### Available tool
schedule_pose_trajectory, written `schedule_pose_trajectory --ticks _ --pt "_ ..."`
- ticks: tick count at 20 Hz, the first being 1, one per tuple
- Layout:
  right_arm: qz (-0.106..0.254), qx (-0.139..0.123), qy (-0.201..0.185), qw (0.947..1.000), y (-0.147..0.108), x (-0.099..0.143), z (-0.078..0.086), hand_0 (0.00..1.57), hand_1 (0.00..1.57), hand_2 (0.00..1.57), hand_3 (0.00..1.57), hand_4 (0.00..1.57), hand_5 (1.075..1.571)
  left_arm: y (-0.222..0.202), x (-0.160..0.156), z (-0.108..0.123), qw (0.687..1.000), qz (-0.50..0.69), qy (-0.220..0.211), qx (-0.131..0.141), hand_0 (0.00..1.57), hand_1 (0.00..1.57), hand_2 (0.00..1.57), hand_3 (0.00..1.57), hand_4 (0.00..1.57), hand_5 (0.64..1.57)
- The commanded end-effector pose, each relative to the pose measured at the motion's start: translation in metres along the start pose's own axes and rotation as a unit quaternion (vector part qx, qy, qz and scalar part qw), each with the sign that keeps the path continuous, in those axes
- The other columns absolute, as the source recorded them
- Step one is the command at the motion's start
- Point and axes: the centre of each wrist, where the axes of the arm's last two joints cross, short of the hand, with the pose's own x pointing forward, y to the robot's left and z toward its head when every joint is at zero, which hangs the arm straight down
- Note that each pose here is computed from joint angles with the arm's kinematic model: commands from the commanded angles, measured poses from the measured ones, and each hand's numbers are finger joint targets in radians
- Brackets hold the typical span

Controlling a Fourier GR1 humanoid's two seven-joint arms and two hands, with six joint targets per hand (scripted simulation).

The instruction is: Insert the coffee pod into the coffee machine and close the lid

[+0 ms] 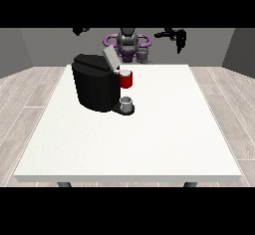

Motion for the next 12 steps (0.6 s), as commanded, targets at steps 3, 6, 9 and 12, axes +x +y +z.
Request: schedule_pose_trajectory --ticks 3,6,9,12 --pt "0.021 0.053 -0.03 0.9979 0.023 0.024 -0.011 0.0 0.0 0.0 0.0 0.14 1.571 0.008 -0.002 0.019 0.999 0.006 -0.032 0.009 0.0 0.0 0.0 0.0 0.0 1.571" --pt "0.042 0.045 -0.032 0.9976 0.026 0.022 -0.025 0.0 0.0 0.0 0.0 0.22 1.571 -0.024 0.007 0.013 0.999 0.021 -0.033 -0.009 0.0 0.0 0.0 0.0 0.22 1.571" --pt "0.034 0.071 -0.039 0.9962 0.04 0.021 -0.022 0.0 0.0 0.0 0.0 0.0 1.571 -0.011 0.023 0.014 0.999 0.027 -0.04 0.016 0.0 0.0 0.0 0.0 0.0 1.571" --pt "0.014 0.066 -0.026 0.9974 0.027 0.014 -0.023 0.0 0.0 0.0 0.0 0.0 1.571 0.01 0.015 0.038 0.998 0.028 -0.044 0.023 0.0 0.0 0.0 0.0 0.0 1.571"
